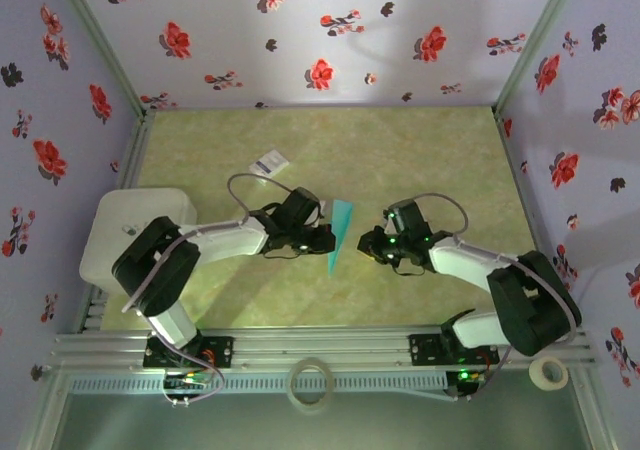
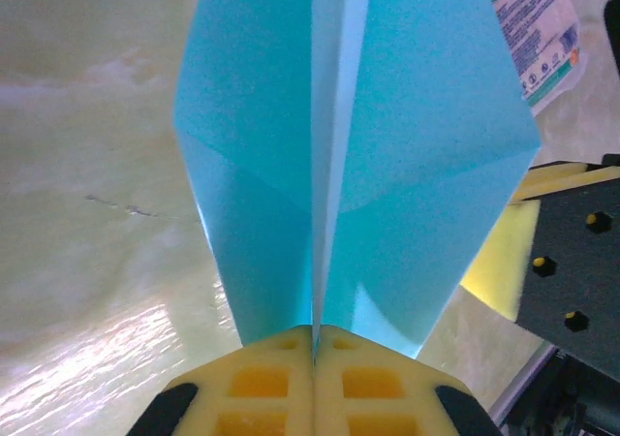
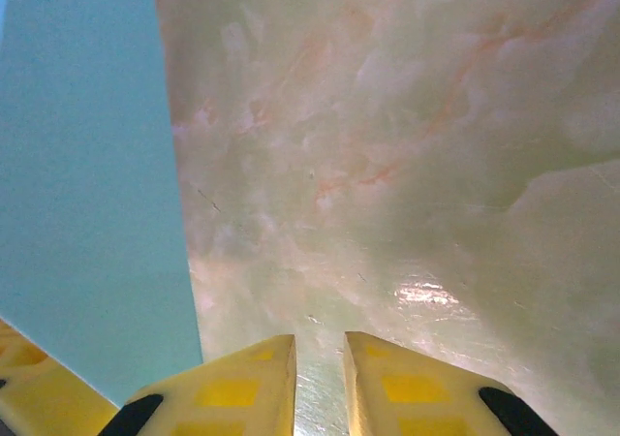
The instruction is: Fold a paper plane with a square sheet of paper (pick it up from the middle)
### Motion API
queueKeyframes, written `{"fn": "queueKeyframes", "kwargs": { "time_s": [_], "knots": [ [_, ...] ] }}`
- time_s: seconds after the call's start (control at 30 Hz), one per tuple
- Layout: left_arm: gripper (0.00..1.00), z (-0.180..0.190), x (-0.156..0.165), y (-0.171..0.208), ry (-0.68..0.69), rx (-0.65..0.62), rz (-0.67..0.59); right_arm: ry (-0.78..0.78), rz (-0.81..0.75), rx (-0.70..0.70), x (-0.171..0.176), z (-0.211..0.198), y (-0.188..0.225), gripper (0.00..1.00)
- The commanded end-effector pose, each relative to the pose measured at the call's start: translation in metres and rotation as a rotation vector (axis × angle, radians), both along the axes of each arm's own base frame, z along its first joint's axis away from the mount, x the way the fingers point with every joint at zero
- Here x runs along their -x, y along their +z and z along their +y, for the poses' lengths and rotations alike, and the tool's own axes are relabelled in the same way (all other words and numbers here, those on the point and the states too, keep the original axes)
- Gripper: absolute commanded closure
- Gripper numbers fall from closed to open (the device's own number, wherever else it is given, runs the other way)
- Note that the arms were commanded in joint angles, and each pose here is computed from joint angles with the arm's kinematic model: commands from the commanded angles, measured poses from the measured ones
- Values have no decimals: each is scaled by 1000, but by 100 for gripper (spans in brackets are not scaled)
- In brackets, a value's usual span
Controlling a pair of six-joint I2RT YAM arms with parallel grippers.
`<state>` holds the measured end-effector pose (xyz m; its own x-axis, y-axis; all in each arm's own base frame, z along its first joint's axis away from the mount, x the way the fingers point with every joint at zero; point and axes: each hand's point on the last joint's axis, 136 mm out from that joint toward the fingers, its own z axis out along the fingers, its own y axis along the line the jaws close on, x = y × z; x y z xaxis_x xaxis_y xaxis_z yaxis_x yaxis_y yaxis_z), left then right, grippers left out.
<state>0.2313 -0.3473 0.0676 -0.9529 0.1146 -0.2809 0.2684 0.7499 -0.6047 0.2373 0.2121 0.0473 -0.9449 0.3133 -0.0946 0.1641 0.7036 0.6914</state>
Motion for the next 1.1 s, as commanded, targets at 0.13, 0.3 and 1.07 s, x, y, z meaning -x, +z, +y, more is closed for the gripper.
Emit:
{"fn": "queueKeyframes", "kwargs": {
  "time_s": [0.13, 0.3, 1.07],
  "knots": [
    [100, 25, 0, 4, 59, -63, -66, -42, -32, 25, 1, -9, 2, 76],
    [100, 43, -1, 5, 113, -104, -99, -63, -46, 36, 0, -13, 4, 73],
    [100, 101, -3, 1, 265, -299, -170, -215, -149, 158, -3, -55, 20, 47]
  ]
}}
